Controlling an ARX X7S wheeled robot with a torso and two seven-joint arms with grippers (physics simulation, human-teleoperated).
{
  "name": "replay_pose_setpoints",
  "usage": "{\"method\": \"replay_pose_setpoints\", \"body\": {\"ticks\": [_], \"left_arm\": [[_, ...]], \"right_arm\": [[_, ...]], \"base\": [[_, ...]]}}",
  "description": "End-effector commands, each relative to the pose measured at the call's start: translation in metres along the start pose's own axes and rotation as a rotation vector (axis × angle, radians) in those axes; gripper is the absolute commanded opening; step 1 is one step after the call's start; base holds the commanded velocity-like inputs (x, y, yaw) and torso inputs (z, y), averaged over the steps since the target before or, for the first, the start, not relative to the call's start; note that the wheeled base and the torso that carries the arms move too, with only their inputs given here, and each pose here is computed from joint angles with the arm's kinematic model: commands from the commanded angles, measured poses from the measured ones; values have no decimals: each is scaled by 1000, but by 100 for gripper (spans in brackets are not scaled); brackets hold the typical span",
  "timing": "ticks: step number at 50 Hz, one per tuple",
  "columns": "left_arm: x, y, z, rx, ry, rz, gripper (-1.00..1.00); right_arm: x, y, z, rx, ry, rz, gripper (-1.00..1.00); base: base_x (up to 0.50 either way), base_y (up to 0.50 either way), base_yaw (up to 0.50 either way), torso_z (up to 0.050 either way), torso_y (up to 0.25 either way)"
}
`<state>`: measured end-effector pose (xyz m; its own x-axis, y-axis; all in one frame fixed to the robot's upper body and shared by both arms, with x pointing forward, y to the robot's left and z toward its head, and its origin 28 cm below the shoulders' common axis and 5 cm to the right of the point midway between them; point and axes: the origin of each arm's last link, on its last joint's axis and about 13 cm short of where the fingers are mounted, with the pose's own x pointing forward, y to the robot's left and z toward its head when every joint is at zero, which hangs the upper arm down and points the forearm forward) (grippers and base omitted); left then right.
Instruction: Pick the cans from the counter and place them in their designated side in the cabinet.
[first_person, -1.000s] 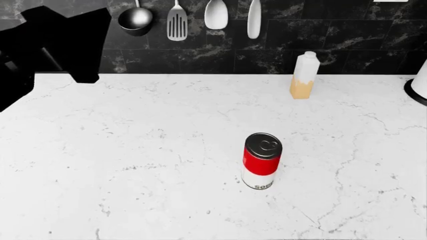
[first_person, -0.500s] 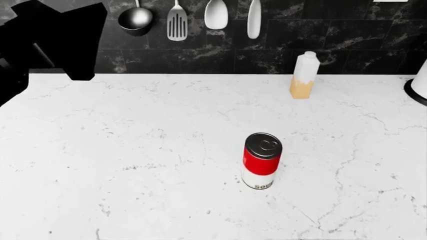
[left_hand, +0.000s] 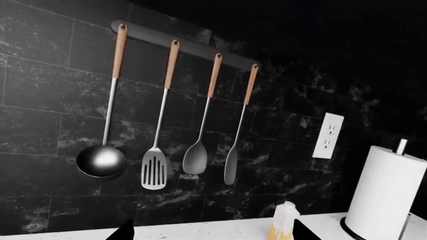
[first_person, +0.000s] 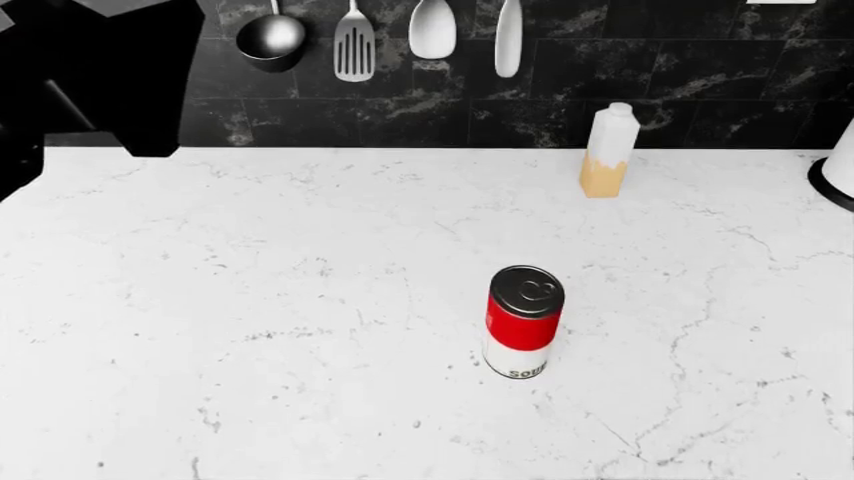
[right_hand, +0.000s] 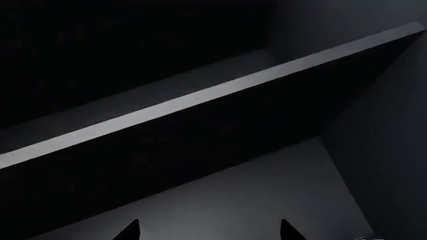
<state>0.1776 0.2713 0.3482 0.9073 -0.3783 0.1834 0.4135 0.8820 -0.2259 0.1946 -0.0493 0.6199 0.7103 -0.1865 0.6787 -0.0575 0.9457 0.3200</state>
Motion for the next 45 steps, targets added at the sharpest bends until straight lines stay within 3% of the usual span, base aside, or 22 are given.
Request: {"method": "replay_pose_setpoints", "body": {"ticks": [1, 16, 34, 39, 45], "left_arm": [[-1, 0, 1, 0, -6, 3, 100], [-1, -2, 1, -3, -12, 0, 100], [1, -1, 2, -4, -13, -2, 100], [2, -1, 1, -6, -13, -4, 100], [2, -1, 0, -9, -12, -3, 100]], "right_arm": [[-18, 0, 18, 18, -86, 72, 100], [-46, -11, 37, 1, -154, 118, 100], [-103, -43, 36, -188, -15, 210, 100], [-122, -57, 34, -264, 30, 282, 100], [-140, -73, 32, -305, 184, 326, 100]], "base": [[0, 0, 0, 0, 0], [0, 0, 0, 0, 0], [0, 0, 0, 0, 0], [0, 0, 0, 0, 0], [0, 0, 0, 0, 0]]}}
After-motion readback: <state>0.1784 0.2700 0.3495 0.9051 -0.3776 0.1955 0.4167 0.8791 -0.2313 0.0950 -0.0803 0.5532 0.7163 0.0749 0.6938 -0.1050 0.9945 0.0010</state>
